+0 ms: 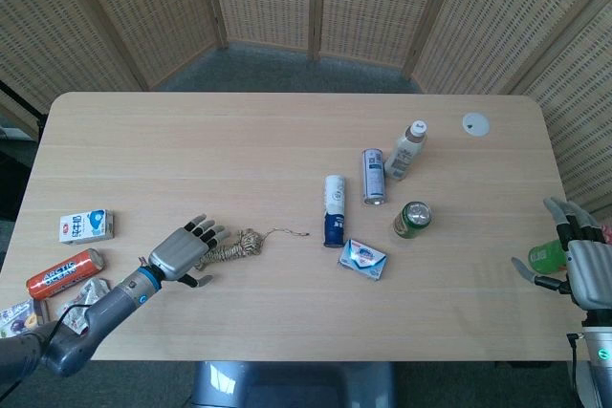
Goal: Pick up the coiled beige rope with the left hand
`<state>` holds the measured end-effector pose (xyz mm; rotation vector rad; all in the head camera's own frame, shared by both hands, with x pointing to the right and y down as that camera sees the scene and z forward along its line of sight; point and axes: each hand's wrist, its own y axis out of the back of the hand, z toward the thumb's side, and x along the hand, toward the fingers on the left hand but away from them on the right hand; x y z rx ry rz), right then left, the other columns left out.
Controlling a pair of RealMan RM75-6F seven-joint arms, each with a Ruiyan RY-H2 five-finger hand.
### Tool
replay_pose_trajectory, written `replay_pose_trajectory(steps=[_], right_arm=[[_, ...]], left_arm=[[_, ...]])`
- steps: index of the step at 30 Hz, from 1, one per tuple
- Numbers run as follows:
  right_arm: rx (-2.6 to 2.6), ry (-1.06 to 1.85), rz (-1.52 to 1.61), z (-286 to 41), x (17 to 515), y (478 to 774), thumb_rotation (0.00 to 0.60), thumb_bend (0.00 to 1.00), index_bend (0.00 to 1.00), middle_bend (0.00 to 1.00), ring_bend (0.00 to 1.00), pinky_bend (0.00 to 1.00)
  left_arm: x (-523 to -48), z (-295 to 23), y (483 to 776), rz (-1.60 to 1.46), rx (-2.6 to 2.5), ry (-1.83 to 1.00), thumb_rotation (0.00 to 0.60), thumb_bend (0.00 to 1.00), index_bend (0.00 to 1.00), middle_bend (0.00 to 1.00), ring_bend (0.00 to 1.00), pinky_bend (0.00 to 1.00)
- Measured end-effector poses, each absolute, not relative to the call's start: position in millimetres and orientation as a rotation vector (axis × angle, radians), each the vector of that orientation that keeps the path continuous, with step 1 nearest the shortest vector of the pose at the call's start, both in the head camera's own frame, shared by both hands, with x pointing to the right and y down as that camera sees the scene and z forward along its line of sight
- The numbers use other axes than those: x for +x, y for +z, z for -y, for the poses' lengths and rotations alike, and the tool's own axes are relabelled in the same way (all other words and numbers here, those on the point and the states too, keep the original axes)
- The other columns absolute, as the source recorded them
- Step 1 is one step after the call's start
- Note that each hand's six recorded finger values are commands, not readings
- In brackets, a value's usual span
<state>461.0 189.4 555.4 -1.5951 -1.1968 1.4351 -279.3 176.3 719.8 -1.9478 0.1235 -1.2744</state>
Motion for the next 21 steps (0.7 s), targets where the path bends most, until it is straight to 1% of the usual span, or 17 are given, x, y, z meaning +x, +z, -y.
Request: replay_pose_trajectory(steps=[2, 7, 13, 14, 16, 17, 19, 21], right_arm=[[-1.595, 1.44, 1.201, -190.6, 462.4, 555.4, 0.348, 0.25, 0.0, 0.03, 0.0, 0.0], [-1.589, 1.45, 1.221, -194.0, 467.6, 554.3, 0.344, 0.24, 0.0, 0.03, 0.0, 0.0], [-1.58, 1.457, 1.238, -197.3, 474.0, 552.0, 0.346, 0.25, 0.0, 0.03, 0.0, 0.0], [-1.578, 1.458, 1.24, -197.9, 474.9, 551.6, 0.345, 0.25, 0.0, 0.03, 0.0, 0.0], [-1.574, 1.458, 1.246, -198.7, 476.1, 550.9, 0.344, 0.25, 0.0, 0.03, 0.0, 0.0], [-1.573, 1.457, 1.254, -199.3, 476.9, 550.6, 0.344, 0.25, 0.0, 0.03, 0.0, 0.0], [-1.571, 1.461, 1.266, -200.7, 478.9, 550.6, 0.342, 0.25, 0.0, 0.03, 0.0, 0.0], [-1.566, 1.468, 1.271, -201.9, 481.8, 550.4, 0.344, 0.25, 0.0, 0.03, 0.0, 0.0]], left_arm=[[-276.4, -176.1, 721.2, -0.139, -1.937, -1.267, 0.377, 0.37, 0.0, 0.02, 0.0, 0.0], [-270.9, -175.4, 725.8, -0.157, -1.912, -1.266, 0.389, 0.36, 0.0, 0.09, 0.0, 0.0], [-265.7, -178.8, 734.6, -0.132, -1.904, -1.289, 0.397, 0.36, 0.01, 0.1, 0.0, 0.0], [-264.3, -179.2, 735.8, -0.129, -1.903, -1.291, 0.407, 0.36, 0.02, 0.11, 0.02, 0.0], [-261.6, -179.5, 738.1, -0.131, -1.905, -1.297, 0.449, 0.36, 0.06, 0.16, 0.08, 0.02], [-261.0, -179.4, 738.8, -0.133, -1.906, -1.301, 0.465, 0.36, 0.07, 0.18, 0.11, 0.04], [-259.3, -178.7, 740.5, -0.141, -1.906, -1.309, 0.514, 0.36, 0.11, 0.24, 0.2, 0.13], [-257.5, -178.1, 742.1, -0.143, -1.901, -1.314, 0.551, 0.36, 0.14, 0.28, 0.25, 0.18]])
